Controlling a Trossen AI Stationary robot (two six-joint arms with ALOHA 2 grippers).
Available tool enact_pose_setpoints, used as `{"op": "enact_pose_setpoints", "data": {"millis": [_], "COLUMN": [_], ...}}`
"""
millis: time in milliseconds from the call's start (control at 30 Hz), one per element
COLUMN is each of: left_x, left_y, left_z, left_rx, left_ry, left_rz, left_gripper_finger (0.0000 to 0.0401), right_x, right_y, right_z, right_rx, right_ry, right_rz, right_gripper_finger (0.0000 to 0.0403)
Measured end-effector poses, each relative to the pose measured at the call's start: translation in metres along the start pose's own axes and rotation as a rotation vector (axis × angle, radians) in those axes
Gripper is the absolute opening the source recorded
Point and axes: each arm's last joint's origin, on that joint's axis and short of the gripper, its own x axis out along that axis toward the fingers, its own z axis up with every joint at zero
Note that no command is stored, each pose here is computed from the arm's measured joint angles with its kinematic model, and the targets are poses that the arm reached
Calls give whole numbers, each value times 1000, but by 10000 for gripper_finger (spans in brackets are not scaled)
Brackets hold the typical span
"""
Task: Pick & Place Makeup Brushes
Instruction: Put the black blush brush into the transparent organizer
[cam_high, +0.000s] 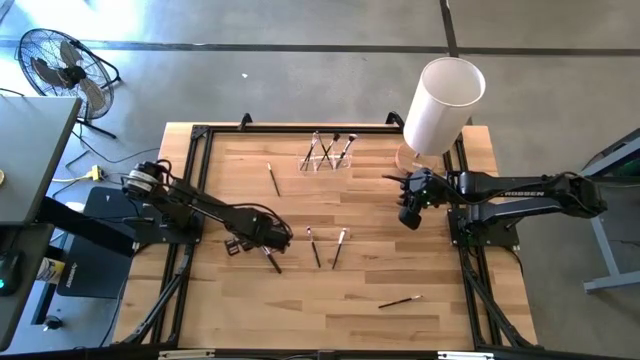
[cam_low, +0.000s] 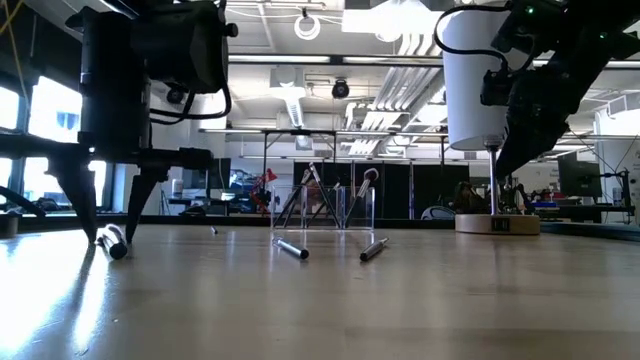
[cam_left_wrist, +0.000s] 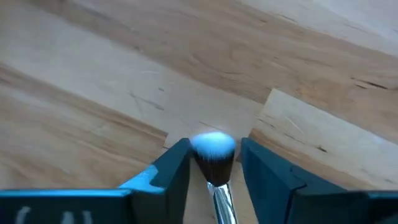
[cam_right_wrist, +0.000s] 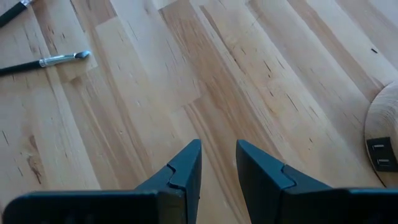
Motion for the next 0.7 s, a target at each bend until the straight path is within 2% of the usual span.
{"op": "enact_pose_setpoints", "data": {"millis": [267, 400, 533, 600, 700], "left_x": [0, 1, -5, -17, -42], "left_y": [-1, -4, -17, -27, -45], "left_z": [0, 3, 10, 17, 24], "left_rx": [128, 228, 380, 430, 503], "left_ry": [-19, -65, -114, -166, -275], "left_rz": [-23, -48, -71, -114, -237], "left_gripper_finger": [16, 19, 15, 7, 7], "right_x": [0, 0, 0, 0, 0], "right_y": [1, 2, 2, 2, 1], "right_z": [4, 6, 6, 7, 8], "right_rx": [-1, -1, 0, -1, 2], "right_ry": [-38, -58, -64, -68, -88], "right_rz": [11, 17, 19, 17, -14], "right_gripper_finger": [94, 94, 94, 94, 94]}}
